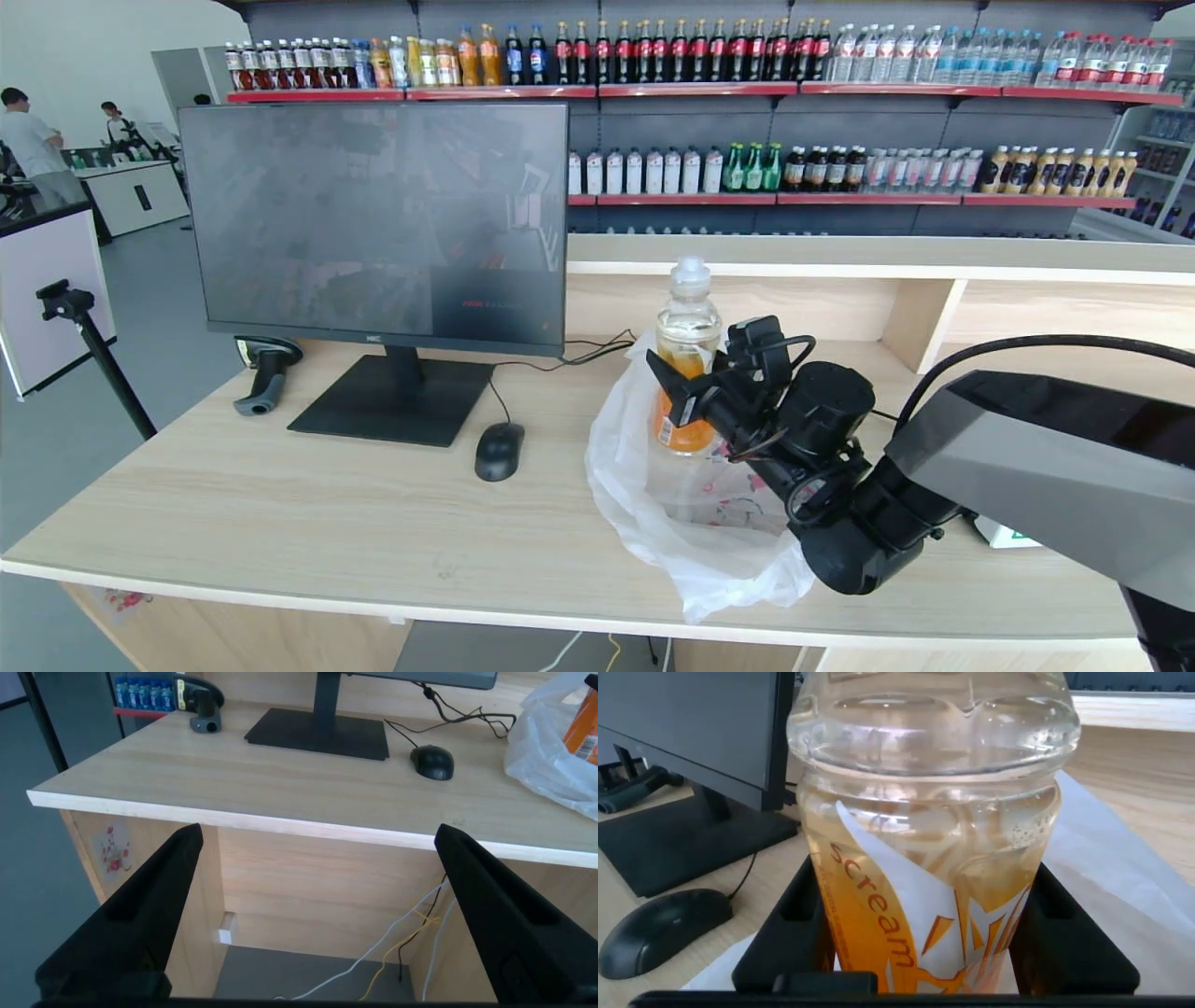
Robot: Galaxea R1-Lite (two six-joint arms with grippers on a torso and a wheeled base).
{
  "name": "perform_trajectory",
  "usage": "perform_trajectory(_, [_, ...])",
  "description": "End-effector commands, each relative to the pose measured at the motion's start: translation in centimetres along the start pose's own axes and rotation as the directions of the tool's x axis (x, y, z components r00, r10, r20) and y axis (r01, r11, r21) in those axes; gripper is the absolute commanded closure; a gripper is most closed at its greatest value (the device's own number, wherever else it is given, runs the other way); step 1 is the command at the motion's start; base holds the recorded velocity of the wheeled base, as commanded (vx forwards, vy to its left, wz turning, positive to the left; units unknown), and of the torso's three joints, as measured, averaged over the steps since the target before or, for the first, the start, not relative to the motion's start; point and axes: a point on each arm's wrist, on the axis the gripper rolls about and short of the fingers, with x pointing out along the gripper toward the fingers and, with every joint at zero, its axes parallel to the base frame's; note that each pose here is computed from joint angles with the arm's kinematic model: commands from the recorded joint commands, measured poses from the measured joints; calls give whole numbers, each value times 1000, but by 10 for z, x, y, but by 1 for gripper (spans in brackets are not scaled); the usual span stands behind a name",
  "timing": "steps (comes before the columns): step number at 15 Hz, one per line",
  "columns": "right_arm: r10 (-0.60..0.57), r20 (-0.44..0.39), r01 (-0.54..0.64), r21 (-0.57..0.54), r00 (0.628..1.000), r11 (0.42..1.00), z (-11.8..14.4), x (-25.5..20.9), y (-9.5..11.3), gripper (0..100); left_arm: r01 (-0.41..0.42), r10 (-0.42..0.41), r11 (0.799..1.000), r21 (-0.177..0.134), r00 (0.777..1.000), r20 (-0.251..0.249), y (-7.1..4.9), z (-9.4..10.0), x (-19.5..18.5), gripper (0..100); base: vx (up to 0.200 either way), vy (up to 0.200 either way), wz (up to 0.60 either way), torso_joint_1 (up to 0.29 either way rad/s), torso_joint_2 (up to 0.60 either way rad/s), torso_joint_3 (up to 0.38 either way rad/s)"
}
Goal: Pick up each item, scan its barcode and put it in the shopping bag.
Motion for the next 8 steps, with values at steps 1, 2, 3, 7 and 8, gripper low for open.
perform_trajectory(1, [1, -12, -1, 3, 1000, 1000, -6, 0, 0, 100, -1, 1, 1000, 0, 1000, 1, 0, 0, 0, 0, 0, 0, 0, 0, 0, 0])
perform_trajectory(2, [1, -15, -1, 3, 1000, 1000, -6, -1, 0, 100, -1, 1, 1000, 0, 1000, 1, 0, 0, 0, 0, 0, 0, 0, 0, 0, 0])
perform_trajectory(3, [1, -15, -1, 10, 1000, 1000, -6, -1, 0, 100, -1, 1, 1000, 0, 1000, -2, 0, 0, 0, 0, 0, 0, 0, 0, 0, 0])
perform_trajectory(7, [1, -41, -1, 12, 999, 1000, -11, -5, 0, 100, 0, 0, 1000, 0, 1000, -2, 0, 0, 0, 0, 0, 0, 0, 0, 0, 0])
perform_trajectory(8, [0, -45, 1, 12, 999, 1000, -11, -6, -1, 100, -1, 1, 1000, 0, 1000, -2, 0, 0, 0, 0, 0, 0, 0, 0, 0, 0])
